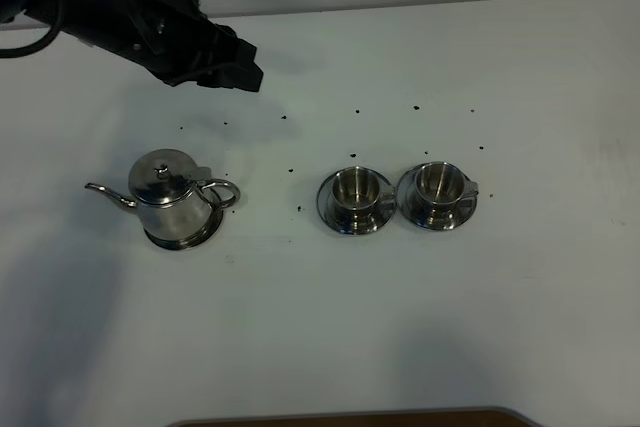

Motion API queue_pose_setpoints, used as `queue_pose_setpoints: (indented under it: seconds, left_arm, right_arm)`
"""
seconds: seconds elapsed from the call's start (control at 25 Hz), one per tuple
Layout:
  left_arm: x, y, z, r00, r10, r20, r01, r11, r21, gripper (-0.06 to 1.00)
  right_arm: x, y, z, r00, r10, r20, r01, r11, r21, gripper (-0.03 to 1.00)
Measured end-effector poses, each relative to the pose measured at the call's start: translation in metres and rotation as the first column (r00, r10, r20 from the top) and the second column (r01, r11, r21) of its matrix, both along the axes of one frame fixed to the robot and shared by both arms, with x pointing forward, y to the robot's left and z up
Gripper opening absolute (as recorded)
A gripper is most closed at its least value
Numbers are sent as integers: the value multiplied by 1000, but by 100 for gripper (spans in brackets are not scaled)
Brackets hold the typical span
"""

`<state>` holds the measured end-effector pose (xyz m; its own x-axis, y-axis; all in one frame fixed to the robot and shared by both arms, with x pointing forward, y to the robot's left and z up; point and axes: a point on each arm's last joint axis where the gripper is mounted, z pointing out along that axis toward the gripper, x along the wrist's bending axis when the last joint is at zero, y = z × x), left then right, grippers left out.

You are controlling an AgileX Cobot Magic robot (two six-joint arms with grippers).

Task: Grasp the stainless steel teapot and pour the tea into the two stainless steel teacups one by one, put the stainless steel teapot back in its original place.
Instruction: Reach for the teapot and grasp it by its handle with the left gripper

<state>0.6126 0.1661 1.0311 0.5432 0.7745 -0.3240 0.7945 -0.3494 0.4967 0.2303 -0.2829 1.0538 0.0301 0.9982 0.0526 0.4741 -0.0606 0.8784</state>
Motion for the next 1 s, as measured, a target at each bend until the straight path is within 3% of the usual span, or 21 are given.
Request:
queue_pose_setpoints:
  seconds: [0.24, 0.4, 0.64, 0.84, 1.0]
  left_arm:
    - [-20, -55, -5, 994, -108, -13, 108, 994, 2, 39]
    - [-26, -84, 0, 994, -112, -9, 112, 992, 65, 39]
    - [-13, -103, -6, 999, -36, -32, 43, 966, 257, 39]
    - [1, -100, -7, 996, 72, -56, -45, 925, 378, 38]
    - [5, -95, -11, 994, 95, -58, -59, 891, 450, 38]
  right_arm:
    - [0, 0, 0, 1000, 0, 0, 0, 1000, 0, 39]
    - [0, 0, 0, 1000, 0, 0, 0, 1000, 0, 39]
    - [0, 0, 0, 1000, 1, 0, -1, 1000, 1, 39]
    - [0, 0, 0, 1000, 1, 0, -1, 1000, 1, 39]
    - [0, 0, 0, 1000, 1, 0, -1, 1000, 1, 39]
